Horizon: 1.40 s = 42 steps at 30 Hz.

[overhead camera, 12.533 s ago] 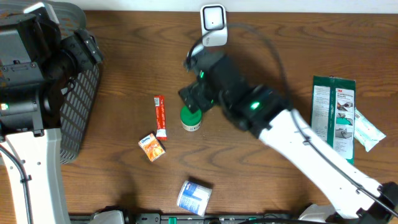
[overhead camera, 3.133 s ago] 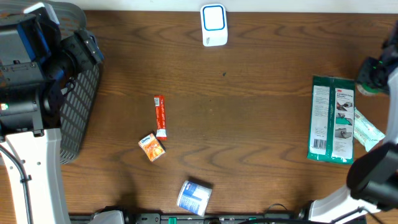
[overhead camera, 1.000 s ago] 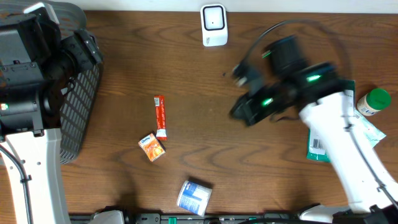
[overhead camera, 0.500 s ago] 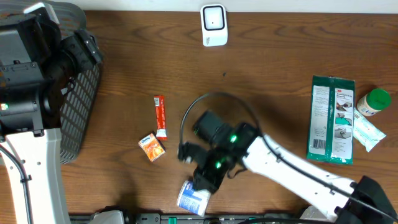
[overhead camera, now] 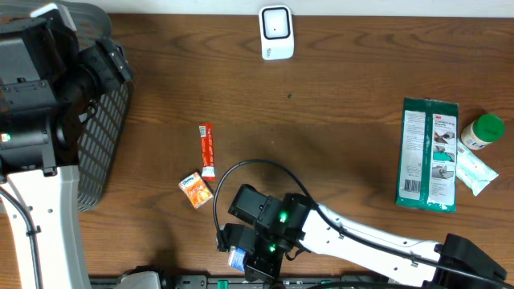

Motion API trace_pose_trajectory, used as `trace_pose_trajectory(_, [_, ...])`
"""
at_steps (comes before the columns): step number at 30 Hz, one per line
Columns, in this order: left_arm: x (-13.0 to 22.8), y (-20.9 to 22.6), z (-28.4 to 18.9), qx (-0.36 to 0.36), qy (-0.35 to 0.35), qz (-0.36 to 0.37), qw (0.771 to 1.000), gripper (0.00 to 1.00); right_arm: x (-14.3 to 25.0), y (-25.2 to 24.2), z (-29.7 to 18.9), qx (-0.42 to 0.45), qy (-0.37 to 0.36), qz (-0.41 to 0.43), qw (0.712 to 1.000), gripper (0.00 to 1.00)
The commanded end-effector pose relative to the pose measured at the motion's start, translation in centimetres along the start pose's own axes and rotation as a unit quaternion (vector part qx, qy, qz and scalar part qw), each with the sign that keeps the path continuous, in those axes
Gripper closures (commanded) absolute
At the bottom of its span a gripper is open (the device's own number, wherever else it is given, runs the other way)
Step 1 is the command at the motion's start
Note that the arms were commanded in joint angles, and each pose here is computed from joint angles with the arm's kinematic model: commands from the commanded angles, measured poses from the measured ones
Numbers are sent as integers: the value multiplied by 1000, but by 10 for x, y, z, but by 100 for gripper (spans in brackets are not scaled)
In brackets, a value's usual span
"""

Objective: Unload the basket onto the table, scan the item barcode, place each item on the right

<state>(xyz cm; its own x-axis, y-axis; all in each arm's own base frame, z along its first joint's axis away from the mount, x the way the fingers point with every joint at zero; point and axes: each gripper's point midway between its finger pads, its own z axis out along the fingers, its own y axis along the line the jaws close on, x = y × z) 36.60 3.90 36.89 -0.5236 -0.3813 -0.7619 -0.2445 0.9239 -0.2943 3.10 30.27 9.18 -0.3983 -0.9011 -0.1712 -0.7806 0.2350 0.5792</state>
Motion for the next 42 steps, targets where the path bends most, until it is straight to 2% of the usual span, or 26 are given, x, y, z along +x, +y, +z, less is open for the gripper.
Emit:
trace_pose_trajectory(1, [-1, 2, 1, -4, -1, -2, 1000, 17, 7, -20, 4, 54, 6, 25, 998, 99])
trace_pose_trajectory(11, [-1, 2, 1, -4, -1, -2, 1000, 17, 9, -48, 6, 119, -3, 45, 992, 99])
trace_pose_trajectory(27, [-1, 2, 1, -4, -1, -2, 1000, 17, -6, -59, 0, 129, -37, 47, 990, 99])
trace_pose_trajectory(42, [-1, 2, 1, -4, -1, -2, 1000, 17, -17, -78, -18, 118, -75, 83, 987, 99])
